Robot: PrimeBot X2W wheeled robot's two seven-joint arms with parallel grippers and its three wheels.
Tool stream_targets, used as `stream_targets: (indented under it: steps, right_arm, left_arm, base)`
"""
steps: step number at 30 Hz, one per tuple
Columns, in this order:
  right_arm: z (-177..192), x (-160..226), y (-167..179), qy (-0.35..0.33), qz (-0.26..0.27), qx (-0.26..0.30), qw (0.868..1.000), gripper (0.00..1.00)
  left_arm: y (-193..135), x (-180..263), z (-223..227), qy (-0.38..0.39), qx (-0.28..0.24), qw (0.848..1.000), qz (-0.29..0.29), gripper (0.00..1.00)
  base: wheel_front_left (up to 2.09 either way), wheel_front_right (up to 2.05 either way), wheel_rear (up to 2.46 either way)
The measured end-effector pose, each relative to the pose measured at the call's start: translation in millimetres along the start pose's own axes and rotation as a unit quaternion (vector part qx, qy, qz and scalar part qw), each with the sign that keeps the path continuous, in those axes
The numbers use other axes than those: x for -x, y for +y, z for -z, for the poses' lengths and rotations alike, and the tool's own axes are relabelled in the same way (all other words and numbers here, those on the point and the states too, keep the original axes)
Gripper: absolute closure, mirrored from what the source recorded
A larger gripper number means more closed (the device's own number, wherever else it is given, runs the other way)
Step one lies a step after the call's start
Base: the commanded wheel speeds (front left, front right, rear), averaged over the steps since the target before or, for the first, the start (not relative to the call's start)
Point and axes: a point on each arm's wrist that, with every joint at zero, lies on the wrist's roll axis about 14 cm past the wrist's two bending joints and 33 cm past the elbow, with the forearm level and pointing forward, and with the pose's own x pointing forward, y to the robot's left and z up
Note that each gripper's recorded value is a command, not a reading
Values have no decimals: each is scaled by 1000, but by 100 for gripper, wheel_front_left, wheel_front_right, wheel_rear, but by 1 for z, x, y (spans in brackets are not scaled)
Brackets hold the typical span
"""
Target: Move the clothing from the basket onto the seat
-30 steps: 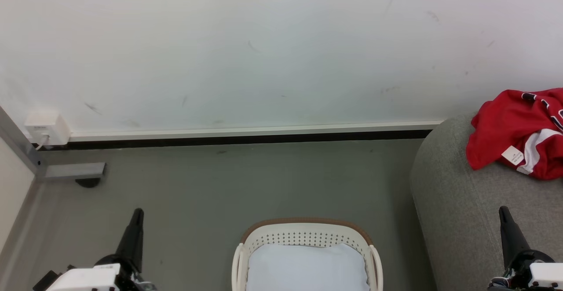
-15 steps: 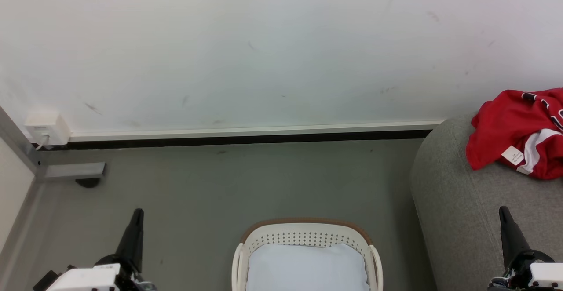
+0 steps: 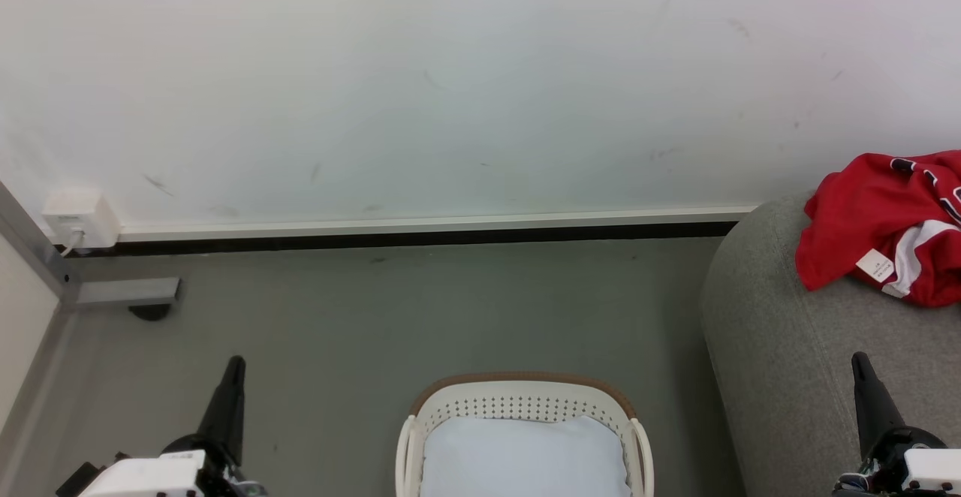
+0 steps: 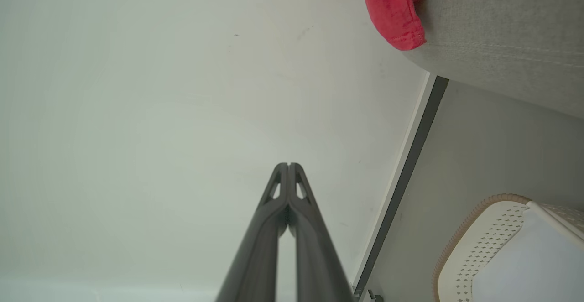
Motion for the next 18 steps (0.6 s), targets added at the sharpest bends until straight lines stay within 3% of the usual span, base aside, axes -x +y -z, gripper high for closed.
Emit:
stream_targets:
  steps: [18]
  right_arm:
    - [0,0,0,0,0,0,1000,100]
  left_arm:
    - [0,0,0,0,0,1000,0,100]
  base:
    - [0,0,0]
